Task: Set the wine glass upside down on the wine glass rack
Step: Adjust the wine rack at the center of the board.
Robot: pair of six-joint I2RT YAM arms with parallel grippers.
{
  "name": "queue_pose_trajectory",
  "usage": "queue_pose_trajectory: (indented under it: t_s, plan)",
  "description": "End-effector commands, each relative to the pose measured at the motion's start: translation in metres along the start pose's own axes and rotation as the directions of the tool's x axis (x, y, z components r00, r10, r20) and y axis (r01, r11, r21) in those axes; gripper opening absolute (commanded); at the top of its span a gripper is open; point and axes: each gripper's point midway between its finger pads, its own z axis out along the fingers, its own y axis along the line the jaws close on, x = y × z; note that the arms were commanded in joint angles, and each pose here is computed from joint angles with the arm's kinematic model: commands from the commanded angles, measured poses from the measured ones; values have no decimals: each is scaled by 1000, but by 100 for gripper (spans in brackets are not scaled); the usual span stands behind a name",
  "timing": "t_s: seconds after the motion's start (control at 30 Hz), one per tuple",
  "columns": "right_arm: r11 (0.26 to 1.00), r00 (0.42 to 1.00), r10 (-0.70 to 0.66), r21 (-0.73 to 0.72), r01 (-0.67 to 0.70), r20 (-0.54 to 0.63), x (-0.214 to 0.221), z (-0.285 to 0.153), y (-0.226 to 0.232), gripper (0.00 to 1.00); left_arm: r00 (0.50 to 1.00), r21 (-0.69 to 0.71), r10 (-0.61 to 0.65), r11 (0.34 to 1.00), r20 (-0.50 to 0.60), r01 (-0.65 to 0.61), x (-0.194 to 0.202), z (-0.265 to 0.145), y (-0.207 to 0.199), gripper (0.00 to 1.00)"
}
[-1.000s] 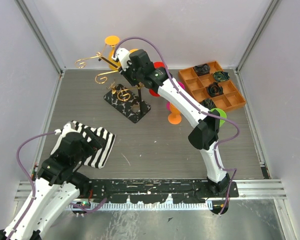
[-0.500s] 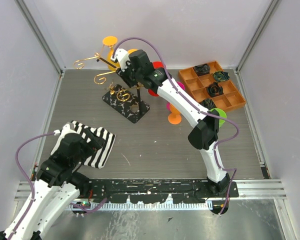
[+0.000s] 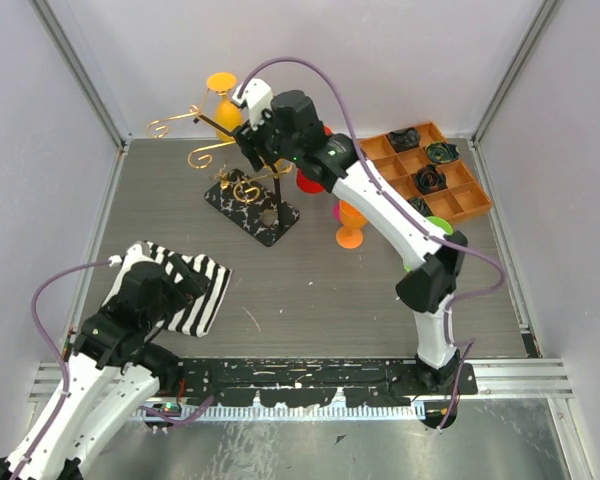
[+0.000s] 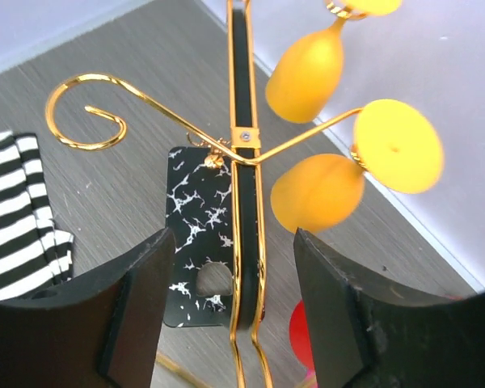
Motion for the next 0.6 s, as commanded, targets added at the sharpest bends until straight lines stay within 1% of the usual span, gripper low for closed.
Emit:
queue_pose_trajectory:
  t_s: [0.0,0.13,0.2,0.27,0.3,0.37,0.47,0.57]
  plan:
    - [985,981,68,144,-96,183,-67,-75,-29,69,998,1,64,998,0,-64,-16,-6,-14,98]
    - [964,977,136,206,-169,164,-49,-106,-37,75,993,-105,96,989,-68,-102,-16,-6,-7,98]
    - [934,972,186,279,-221,145,-30,-123,-46,78,992,-162,91,981,-86,-105,-18,-7,-4,98]
    - [896,959,255,343,-282,124,-1,-139,-50,87,992,-218,85,971,-92,-103,-21,-9,1,98]
    - [871,943,299,360,-333,147,5,-155,-51,90,991,-243,88,964,-97,-110,-22,-8,4,98]
    - [849,923,360,364,-384,135,30,-170,-45,92,989,-277,97,953,-109,-123,-21,-7,9,98]
    - [806,885,455,375,-458,103,70,-190,-33,100,985,-271,118,951,-124,-148,-21,-6,6,98]
    - [777,855,514,388,-496,65,107,-207,-23,100,984,-241,147,956,-103,-169,-29,-7,-1,98]
